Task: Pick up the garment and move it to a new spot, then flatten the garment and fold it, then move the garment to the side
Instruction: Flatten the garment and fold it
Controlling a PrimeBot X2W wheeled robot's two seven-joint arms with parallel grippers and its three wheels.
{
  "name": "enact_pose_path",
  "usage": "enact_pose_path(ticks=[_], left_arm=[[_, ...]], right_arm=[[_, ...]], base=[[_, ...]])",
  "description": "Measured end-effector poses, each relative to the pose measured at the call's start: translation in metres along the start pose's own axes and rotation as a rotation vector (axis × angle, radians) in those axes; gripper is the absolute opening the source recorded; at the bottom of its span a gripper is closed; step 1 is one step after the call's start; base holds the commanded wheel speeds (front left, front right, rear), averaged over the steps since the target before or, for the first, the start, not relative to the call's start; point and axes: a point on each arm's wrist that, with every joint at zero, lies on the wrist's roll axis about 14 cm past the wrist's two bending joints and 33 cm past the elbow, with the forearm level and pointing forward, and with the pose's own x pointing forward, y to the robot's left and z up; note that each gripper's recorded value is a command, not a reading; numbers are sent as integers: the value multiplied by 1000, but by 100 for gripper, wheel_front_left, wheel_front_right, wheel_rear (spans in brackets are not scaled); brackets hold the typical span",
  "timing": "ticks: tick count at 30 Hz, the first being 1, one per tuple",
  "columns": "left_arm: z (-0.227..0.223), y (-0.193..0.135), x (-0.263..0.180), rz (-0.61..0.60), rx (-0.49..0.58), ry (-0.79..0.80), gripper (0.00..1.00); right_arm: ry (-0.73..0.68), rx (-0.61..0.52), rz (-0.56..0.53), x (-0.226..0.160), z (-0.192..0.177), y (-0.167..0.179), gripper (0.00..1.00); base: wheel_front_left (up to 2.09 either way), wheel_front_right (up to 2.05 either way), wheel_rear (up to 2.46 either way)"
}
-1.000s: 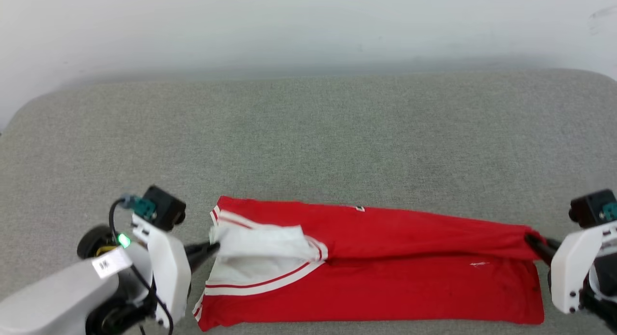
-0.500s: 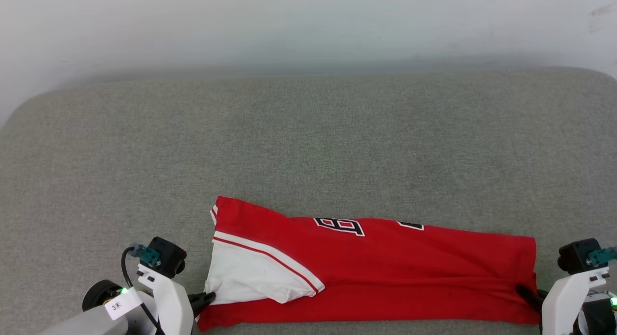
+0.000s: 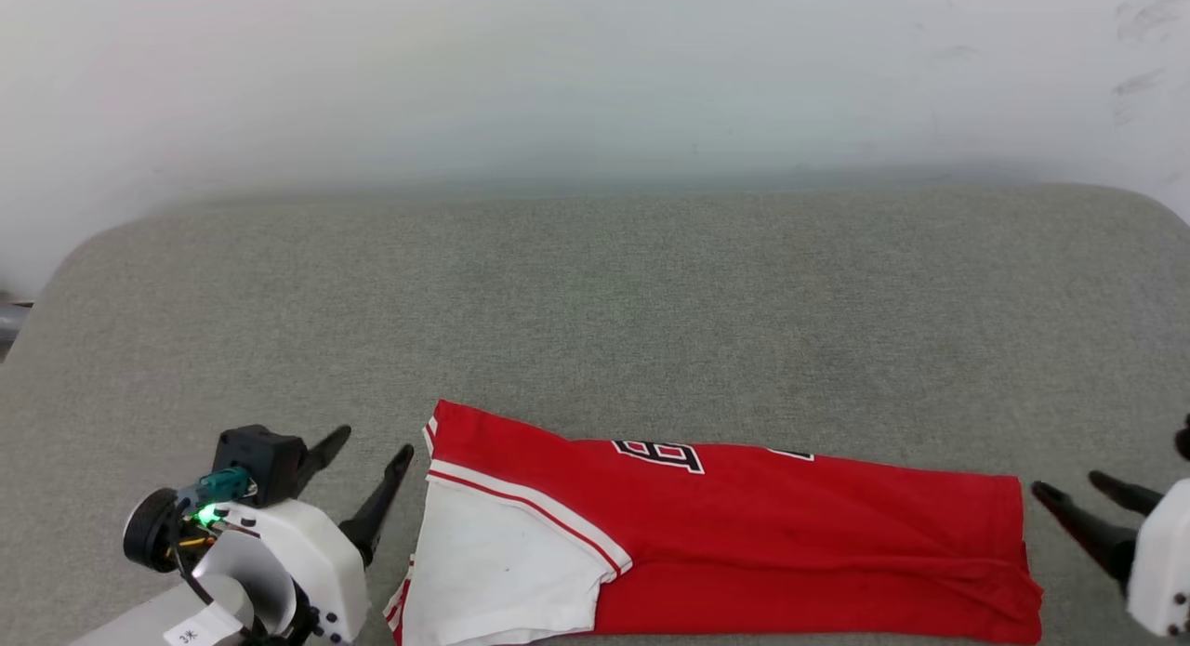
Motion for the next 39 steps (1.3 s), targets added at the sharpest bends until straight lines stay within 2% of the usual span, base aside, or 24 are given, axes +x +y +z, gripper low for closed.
enact_pose_path(ticks=[3, 9, 12, 27, 34, 38, 39], left_arm=[[15, 6, -2, 59, 25, -76, 100], [49, 16, -5, 166, 57, -240, 100], [55, 24, -14, 251, 62, -320, 100], [28, 47, -36, 429, 25, -356, 100], [22, 50, -43, 473, 2, -373, 100], [26, 47, -47, 473, 18, -394, 100], [27, 46, -48, 473, 19, -400, 100]], right_arm=[[38, 7, -17, -7, 3, -11, 100], [200, 128, -24, -7, -20, -23, 100], [274, 177, -14, 6, -30, -20, 100], [431, 277, 62, 52, -73, 18, 100], [445, 276, 146, 61, -78, 52, 100], [438, 240, 150, 62, -79, 55, 100], [437, 223, 142, 62, -80, 53, 79]], base=[[0, 0, 0], [0, 0, 0], [0, 0, 0], [0, 0, 0], [0, 0, 0], [0, 0, 0], [0, 0, 0]])
